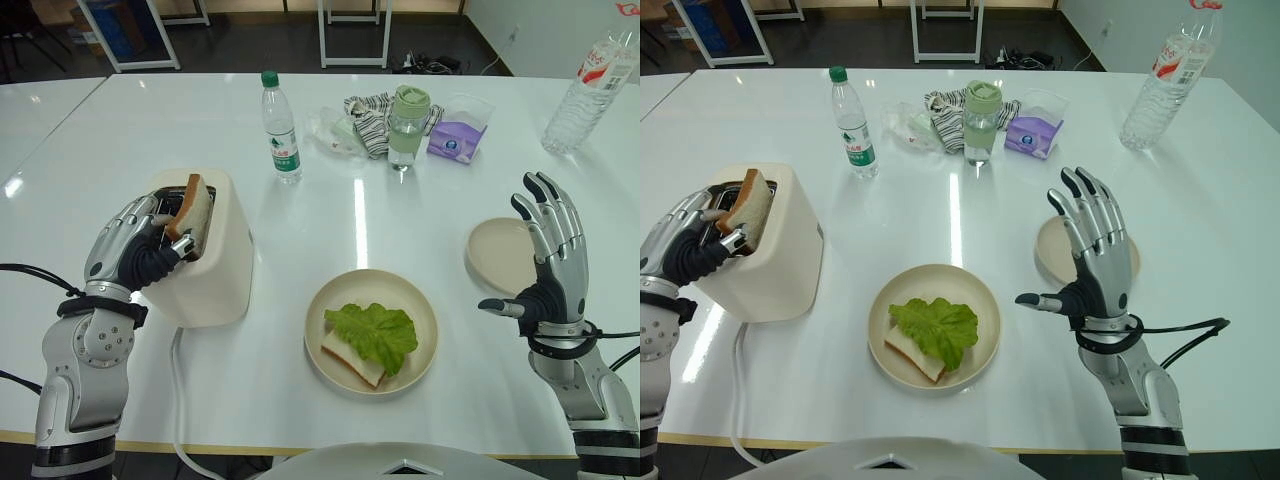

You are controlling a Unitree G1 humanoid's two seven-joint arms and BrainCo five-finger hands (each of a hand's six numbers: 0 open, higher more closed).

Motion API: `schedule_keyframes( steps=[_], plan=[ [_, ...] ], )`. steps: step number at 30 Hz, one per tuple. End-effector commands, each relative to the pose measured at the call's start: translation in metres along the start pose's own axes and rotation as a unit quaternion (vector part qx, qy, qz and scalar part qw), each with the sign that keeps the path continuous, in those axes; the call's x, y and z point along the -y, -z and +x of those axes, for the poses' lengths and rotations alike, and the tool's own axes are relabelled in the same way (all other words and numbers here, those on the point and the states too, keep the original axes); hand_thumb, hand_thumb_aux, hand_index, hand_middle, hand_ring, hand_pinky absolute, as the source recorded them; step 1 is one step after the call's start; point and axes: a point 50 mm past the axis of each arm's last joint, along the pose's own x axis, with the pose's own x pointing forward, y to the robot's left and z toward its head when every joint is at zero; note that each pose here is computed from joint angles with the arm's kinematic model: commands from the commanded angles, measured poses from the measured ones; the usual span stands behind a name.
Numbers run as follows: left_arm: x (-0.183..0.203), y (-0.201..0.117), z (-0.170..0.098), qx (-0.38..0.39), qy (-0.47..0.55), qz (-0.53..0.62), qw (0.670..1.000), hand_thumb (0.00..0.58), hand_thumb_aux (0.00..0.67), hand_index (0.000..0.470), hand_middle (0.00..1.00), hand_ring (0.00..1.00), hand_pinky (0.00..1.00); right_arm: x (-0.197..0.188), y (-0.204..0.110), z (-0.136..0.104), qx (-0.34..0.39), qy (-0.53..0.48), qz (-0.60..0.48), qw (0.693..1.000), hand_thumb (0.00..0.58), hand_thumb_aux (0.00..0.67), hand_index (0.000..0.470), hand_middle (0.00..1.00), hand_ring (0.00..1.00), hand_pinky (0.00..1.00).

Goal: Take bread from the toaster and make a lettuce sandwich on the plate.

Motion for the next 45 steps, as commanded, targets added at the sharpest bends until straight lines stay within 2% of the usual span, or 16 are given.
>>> schedule_keyframes(
  steps=[1,7,8,9,14,31,37,45],
  plan=[
    [-0.008,-0.007,0.001,0.016,-0.027,-0.017,0.999,0.580,0.670,0.470,0.00,0.00,0.00,0.000,0.001,0.000,0.001,-0.002,-0.002,1.000,0.000,0.000,0.000,0.00,0.00,0.00],
    [-0.012,-0.013,0.003,0.035,-0.053,-0.044,0.997,0.580,0.670,0.470,0.00,0.00,0.00,-0.001,0.000,0.001,0.001,-0.002,0.002,1.000,0.000,0.000,0.000,0.00,0.00,0.00],
    [-0.015,-0.014,0.005,0.037,-0.072,-0.054,0.995,0.580,0.670,0.470,0.55,0.55,0.55,-0.001,0.000,0.001,0.001,-0.002,0.002,1.000,0.000,0.000,0.000,0.00,0.00,0.00],
    [-0.019,-0.015,0.007,0.040,-0.089,-0.057,0.994,0.580,0.670,0.470,1.00,1.00,1.00,-0.002,0.000,0.001,0.001,-0.002,0.002,1.000,0.000,0.000,0.000,0.00,0.00,0.00],
    [-0.037,-0.014,0.016,0.041,-0.180,-0.076,0.980,0.580,0.670,0.470,1.00,1.00,1.00,-0.003,0.000,0.001,0.000,-0.001,0.002,1.000,0.000,0.000,0.000,0.00,0.00,0.00],
    [-0.035,-0.015,0.019,0.061,-0.205,-0.102,0.972,0.580,0.670,0.470,1.00,1.00,1.00,-0.006,0.003,-0.002,-0.004,-0.006,0.000,1.000,0.000,0.000,0.000,0.00,0.00,0.00],
    [-0.039,-0.044,0.019,0.129,-0.202,-0.142,0.960,0.580,0.670,0.470,1.00,1.00,1.00,-0.008,0.005,0.002,-0.001,-0.008,0.002,1.000,0.000,0.000,0.000,0.00,0.00,0.00],
    [-0.026,-0.090,0.014,0.220,-0.111,-0.230,0.942,0.580,0.670,0.470,1.00,1.00,1.00,-0.016,0.013,0.011,0.006,-0.017,0.009,1.000,0.000,0.000,0.000,0.00,0.00,0.00]
  ],
)
